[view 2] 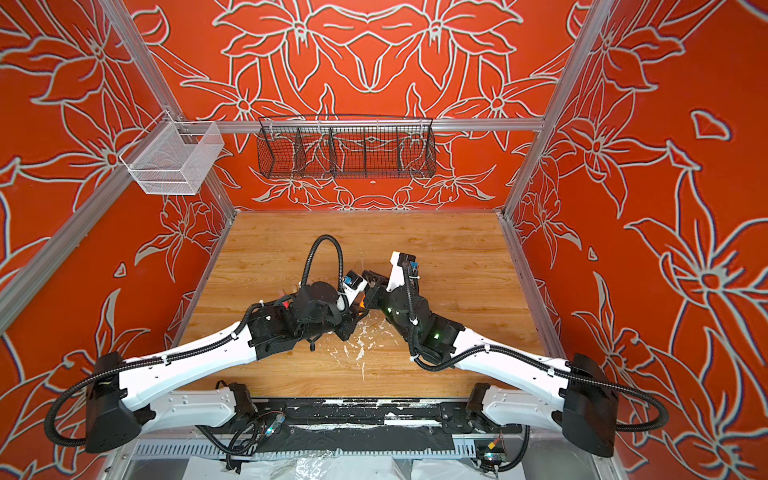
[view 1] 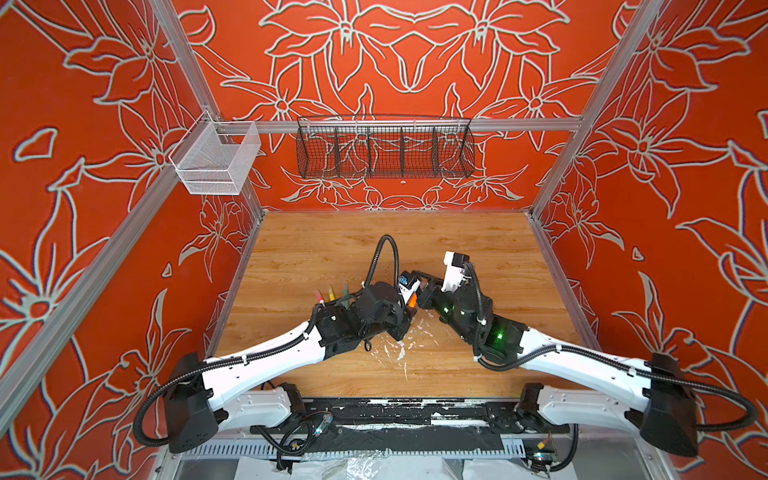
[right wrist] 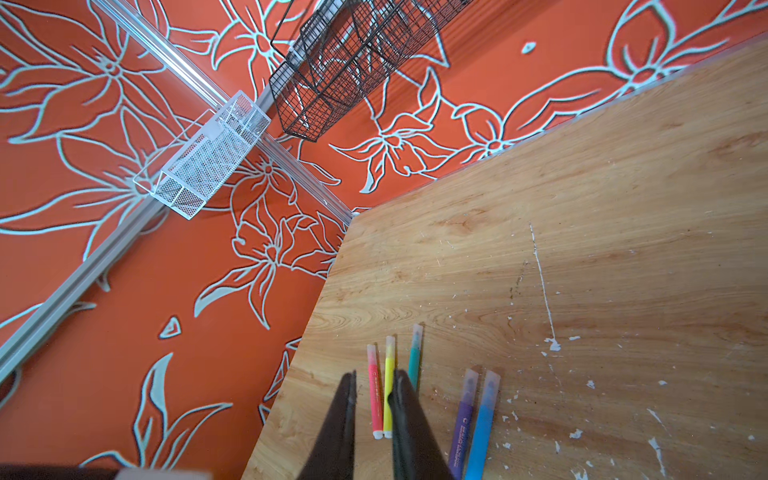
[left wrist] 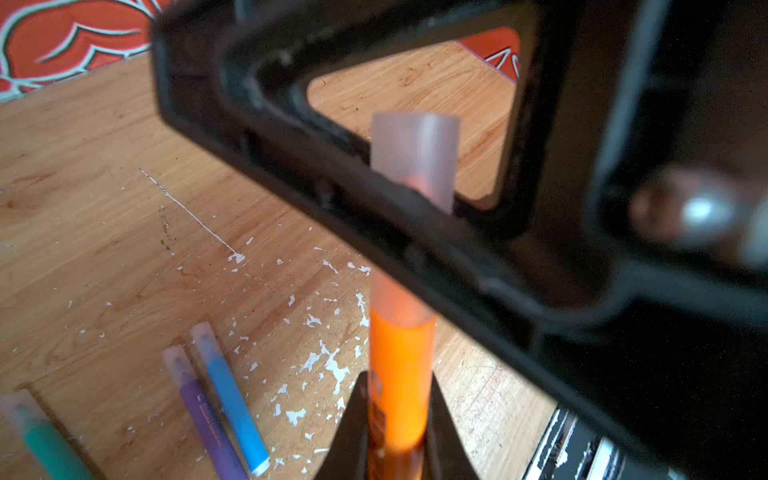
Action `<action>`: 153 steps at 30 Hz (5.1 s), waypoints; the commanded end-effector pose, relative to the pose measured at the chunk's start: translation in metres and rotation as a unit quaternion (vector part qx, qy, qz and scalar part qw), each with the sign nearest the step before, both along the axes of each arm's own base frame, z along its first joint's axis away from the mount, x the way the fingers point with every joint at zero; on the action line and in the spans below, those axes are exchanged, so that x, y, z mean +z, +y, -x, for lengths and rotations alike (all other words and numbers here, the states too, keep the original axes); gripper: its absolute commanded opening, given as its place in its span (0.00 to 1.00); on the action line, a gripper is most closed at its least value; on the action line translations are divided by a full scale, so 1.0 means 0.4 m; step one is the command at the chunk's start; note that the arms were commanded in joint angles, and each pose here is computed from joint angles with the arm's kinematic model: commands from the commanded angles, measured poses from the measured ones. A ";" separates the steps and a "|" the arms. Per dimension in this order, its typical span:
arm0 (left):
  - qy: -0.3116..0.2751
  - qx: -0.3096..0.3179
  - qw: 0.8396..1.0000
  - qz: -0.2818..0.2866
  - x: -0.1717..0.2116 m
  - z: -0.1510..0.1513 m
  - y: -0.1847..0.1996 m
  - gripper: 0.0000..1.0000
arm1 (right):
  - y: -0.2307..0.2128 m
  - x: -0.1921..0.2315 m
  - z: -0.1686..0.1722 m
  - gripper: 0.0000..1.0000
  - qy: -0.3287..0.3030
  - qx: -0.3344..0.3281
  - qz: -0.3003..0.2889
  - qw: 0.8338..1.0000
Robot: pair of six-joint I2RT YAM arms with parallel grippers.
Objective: Insert the pens into the pen caps
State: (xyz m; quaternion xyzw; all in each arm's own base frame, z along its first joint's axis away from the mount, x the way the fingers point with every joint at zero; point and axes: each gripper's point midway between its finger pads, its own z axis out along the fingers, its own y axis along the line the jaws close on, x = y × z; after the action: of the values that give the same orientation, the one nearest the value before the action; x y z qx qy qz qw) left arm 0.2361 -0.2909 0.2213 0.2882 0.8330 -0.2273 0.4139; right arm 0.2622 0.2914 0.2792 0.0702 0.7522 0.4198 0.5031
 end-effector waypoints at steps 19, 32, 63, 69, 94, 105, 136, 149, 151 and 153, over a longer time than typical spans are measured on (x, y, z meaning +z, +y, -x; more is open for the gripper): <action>-0.097 0.070 0.977 0.179 0.229 -0.079 0.082 0.00 | 0.000 -0.111 0.137 0.17 0.063 0.075 0.117 0.988; 0.131 0.161 0.974 0.086 -0.169 -0.031 0.130 0.00 | -0.324 -0.036 0.077 0.91 0.050 -0.101 0.155 0.981; 0.244 0.285 0.909 -0.182 -0.482 -0.105 0.096 0.00 | -0.440 -0.048 0.096 0.97 0.035 -0.153 0.245 0.957; 0.234 0.299 0.900 -0.213 -0.500 -0.127 0.104 0.00 | -0.493 0.005 0.112 0.98 -0.006 -0.179 0.228 0.957; 0.129 0.307 0.940 -0.073 -0.061 -0.222 0.197 0.89 | -0.444 0.011 -0.098 0.98 -0.152 -0.209 0.455 0.852; -0.209 0.419 0.874 -0.130 0.002 -0.278 0.589 0.98 | -0.568 -0.314 -0.259 0.98 -0.054 -0.247 0.593 0.765; -0.117 0.484 0.866 -0.043 -0.330 -0.311 0.822 0.98 | -0.773 -0.458 -0.264 0.98 0.007 -0.247 0.415 0.876; -0.115 0.483 0.867 -0.043 -0.331 -0.312 0.820 0.98 | -0.787 -0.454 -0.264 0.97 0.005 -0.270 0.414 0.869; -0.115 0.484 0.867 -0.042 -0.330 -0.314 0.821 0.98 | -0.787 -0.454 -0.265 0.97 0.005 -0.270 0.414 0.869; -0.116 0.483 0.867 -0.043 -0.330 -0.313 0.820 0.98 | -0.783 -0.455 -0.264 0.97 0.003 -0.266 0.413 0.871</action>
State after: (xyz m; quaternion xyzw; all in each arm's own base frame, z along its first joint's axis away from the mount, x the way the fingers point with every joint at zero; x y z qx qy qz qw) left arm 0.3594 0.0382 0.0859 -0.1090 0.8285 0.0769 0.5438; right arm 0.3648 -0.0210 0.0920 0.0484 0.8184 -0.0758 0.5676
